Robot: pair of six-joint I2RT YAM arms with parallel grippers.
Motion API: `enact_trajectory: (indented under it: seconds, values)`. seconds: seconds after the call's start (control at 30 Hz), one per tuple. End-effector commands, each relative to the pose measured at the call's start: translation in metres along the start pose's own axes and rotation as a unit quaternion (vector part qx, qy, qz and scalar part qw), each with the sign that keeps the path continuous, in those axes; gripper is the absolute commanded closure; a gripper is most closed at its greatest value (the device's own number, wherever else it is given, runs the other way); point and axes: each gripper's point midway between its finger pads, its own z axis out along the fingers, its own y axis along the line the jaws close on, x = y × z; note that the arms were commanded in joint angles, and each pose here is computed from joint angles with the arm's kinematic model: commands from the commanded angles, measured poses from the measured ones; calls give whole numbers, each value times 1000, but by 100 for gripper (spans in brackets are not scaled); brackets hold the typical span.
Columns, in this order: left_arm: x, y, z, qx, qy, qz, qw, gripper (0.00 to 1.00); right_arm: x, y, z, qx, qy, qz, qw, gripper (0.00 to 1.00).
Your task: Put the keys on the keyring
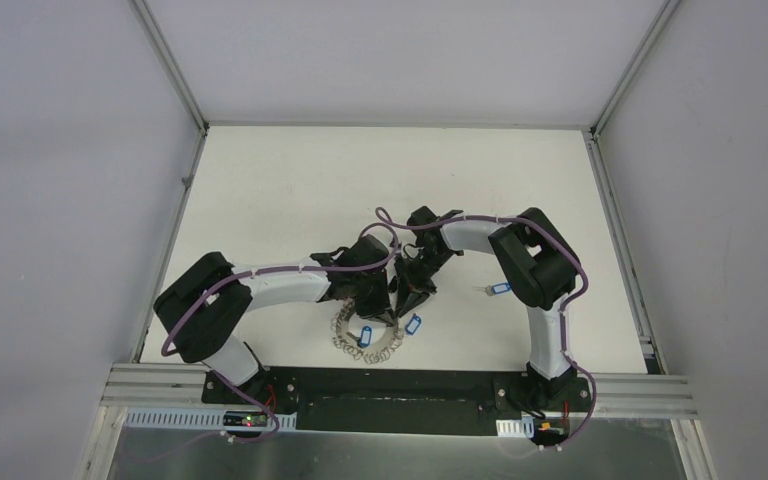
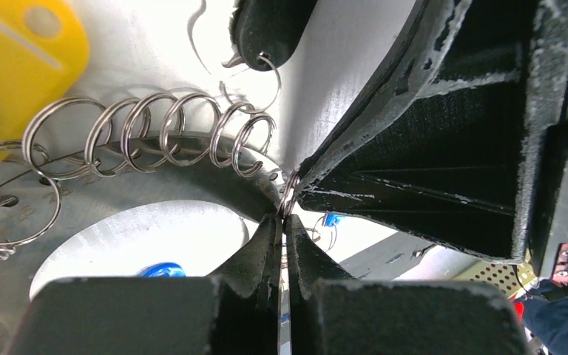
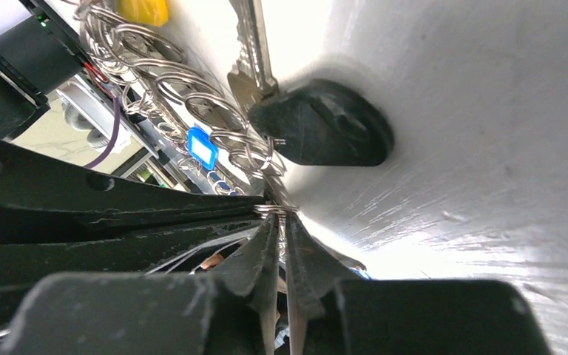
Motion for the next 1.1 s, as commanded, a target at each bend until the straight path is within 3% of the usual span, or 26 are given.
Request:
enact_trajectory:
  seconds: [0.0, 0.33, 0.47, 0.67, 0.8, 0.97, 1.07]
  values:
    - [-17, -16, -16, 10, -51, 20, 998, 100, -7, 8, -9, 17, -23, -20, 999, 89]
    - [-32, -30, -61, 40, -130, 69, 988, 100, -20, 39, -60, -8, -115, -88, 989, 68]
    - [-39, -34, -83, 56, -173, 89, 979, 100, -23, 65, -87, -32, -170, -147, 974, 50]
    - [-46, -46, -121, 89, -230, 156, 957, 100, -22, 105, -121, -77, -230, -216, 946, 42]
    - [-50, -50, -149, 104, -276, 206, 933, 100, -32, 111, -143, -42, -286, -227, 930, 40]
    - [-55, -59, -184, 127, -337, 269, 894, 100, -32, 131, -171, -43, -359, -289, 887, 40]
    - [-53, -67, -200, 149, -359, 316, 866, 100, -28, 148, -186, -57, -407, -367, 834, 39]
